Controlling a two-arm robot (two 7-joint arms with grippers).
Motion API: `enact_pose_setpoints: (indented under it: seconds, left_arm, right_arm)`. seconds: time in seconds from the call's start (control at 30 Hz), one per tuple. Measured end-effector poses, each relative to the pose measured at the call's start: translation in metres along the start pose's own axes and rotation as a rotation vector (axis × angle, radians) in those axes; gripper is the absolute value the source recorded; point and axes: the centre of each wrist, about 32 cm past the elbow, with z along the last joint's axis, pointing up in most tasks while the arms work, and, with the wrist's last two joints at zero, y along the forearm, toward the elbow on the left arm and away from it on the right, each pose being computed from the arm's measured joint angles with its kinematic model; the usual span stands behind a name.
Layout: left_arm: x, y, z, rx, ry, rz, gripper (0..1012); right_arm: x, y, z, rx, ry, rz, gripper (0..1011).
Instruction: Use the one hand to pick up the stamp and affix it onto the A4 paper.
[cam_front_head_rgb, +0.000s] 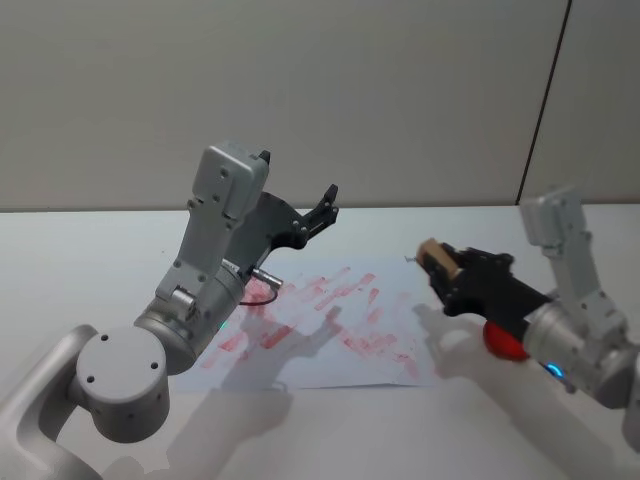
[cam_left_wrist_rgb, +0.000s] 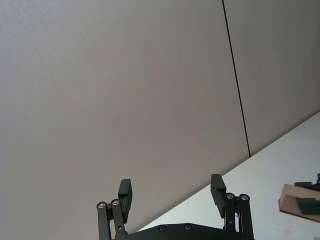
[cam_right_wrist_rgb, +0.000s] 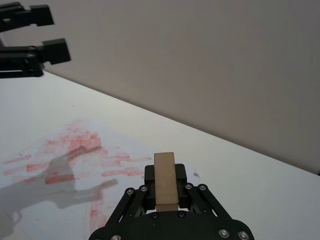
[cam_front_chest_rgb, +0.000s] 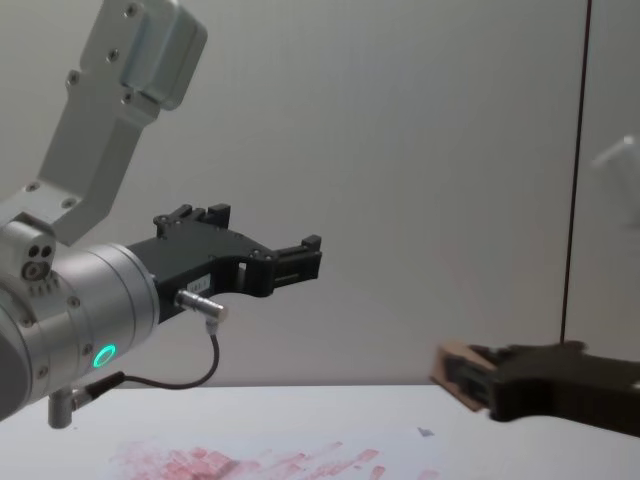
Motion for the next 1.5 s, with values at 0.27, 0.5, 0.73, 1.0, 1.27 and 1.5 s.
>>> enact_pose_setpoints:
  seconds: [0.27,0.5,0.73,1.0,1.27,1.5]
  left_arm:
    - [0.0,0.0,0.0,0.0,0.0,0.0,1001]
    - [0.0,0.0,0.0,0.0,0.0,0.0,1001]
    - [0.0,0.0,0.0,0.0,0.0,0.0,1001]
    - [0.0,0.0,0.0,0.0,0.0,0.0,1001]
    - [0.0,0.0,0.0,0.0,0.0,0.0,1002]
    - [0.0,0.0,0.0,0.0,0.0,0.0,1001]
  right_arm:
    - [-0.008,0.026,0.004,-0.02,-0.006,0.125,220]
    - [-0.017,0.05,0.0,-0.09,-0.017,0.222,220]
    - [-0.027,0.069,-0.007,-0.159,-0.021,0.28,220]
    - [-0.036,0.081,-0.013,-0.213,-0.023,0.309,220]
    - [-0.039,0.084,-0.017,-0.241,-0.023,0.31,220]
    - [-0.04,0.084,-0.018,-0.242,-0.017,0.295,220]
